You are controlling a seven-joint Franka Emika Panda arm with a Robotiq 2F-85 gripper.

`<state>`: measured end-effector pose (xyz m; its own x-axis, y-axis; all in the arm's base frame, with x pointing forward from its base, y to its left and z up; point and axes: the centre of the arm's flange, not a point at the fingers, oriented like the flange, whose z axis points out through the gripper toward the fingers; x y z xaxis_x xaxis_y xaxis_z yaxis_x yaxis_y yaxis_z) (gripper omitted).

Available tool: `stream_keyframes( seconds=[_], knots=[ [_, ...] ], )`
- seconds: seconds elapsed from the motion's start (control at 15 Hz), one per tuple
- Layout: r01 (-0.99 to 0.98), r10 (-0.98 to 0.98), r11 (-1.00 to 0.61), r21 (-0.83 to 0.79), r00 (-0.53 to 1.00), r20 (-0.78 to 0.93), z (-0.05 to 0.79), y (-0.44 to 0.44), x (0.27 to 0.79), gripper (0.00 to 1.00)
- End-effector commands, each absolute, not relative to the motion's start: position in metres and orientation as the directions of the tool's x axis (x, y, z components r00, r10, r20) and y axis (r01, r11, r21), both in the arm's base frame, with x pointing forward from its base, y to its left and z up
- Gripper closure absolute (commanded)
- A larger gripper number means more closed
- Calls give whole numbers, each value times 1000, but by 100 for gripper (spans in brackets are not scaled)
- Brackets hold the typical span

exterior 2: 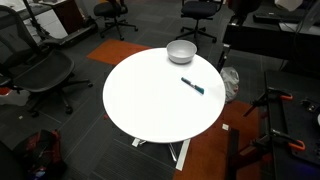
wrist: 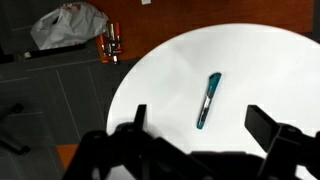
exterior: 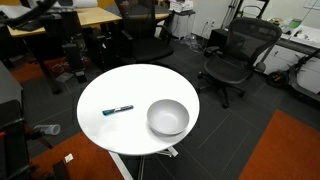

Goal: Put the marker in the bowl

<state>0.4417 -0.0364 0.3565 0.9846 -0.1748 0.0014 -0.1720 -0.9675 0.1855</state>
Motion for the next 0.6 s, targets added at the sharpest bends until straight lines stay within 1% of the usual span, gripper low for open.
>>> stream_keyframes(
  seconds=[0.0, 0.2, 0.53],
  knots=[
    [-289, -276, -940, 182, 957, 94, 328, -22, 439, 0],
    [-335, -317, -929, 159, 940, 127, 306, -23, 446, 0],
    [-337, -319, -930, 145, 938, 135, 277, -38, 466, 0]
  ],
)
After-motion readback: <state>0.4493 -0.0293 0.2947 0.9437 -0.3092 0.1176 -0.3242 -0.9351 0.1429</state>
